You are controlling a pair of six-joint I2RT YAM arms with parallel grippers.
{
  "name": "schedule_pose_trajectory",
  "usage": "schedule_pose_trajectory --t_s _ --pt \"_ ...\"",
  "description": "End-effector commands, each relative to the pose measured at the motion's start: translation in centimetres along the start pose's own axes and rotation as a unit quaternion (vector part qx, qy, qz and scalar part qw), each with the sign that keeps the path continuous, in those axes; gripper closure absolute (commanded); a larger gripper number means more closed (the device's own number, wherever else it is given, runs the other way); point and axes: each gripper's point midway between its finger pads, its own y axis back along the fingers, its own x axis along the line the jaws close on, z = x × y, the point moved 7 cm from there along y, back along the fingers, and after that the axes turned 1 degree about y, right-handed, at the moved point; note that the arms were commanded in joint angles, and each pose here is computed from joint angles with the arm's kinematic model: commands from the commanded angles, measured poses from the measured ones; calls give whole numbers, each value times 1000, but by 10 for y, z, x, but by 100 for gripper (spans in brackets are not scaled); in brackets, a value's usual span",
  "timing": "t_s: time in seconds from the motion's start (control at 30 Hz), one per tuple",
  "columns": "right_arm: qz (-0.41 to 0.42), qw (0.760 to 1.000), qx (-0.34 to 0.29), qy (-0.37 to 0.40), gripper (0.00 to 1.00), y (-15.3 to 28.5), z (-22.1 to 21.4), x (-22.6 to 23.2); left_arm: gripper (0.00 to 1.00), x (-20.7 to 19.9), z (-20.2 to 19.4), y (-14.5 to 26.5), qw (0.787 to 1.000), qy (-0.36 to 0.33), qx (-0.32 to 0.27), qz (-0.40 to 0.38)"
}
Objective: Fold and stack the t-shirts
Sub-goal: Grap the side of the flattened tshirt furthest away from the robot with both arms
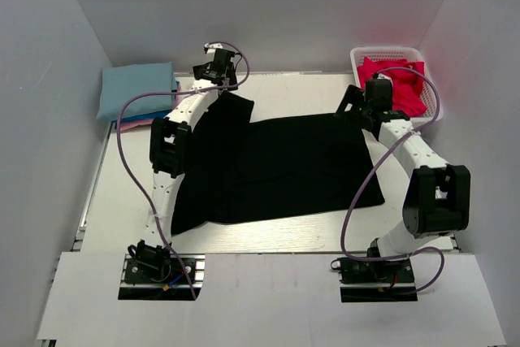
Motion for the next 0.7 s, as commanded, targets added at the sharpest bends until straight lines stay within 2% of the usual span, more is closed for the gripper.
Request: schedule_pose_trajectory --t_s 0.0,0.07,0.17,0.3,0.4,0.5,0.6,0.63,0.67 --pt "16 1000 -22 13 10 -8 19 9 1 -2 45 -9 994 7 -105 -8" --pt "21 1000 -15 14 10 -11 18 11 1 4 53 -23 993 16 -118 -2" --pt "32 999 -3 12 10 -18 13 14 1 4 41 -54 993 21 -112 -21" --pt "30 999 10 10 10 -24 9 14 1 2 34 -74 992 26 -111 -55" --pt "26 1000 13 7 10 -27 7 12 1 4 16 -93 994 20 -94 -52" --pt "25 1000 15 5 10 -27 6 12 8 0 6 -98 994 19 -81 -65" --pt "26 1000 17 3 10 -27 5 12 21 2 -12 -106 997 9 -58 -59" --pt "26 999 19 3 10 -28 4 12 32 1 -16 -107 997 7 -52 -62" --pt "26 999 18 4 10 -29 4 12 38 1 -20 -108 997 5 -46 -67"
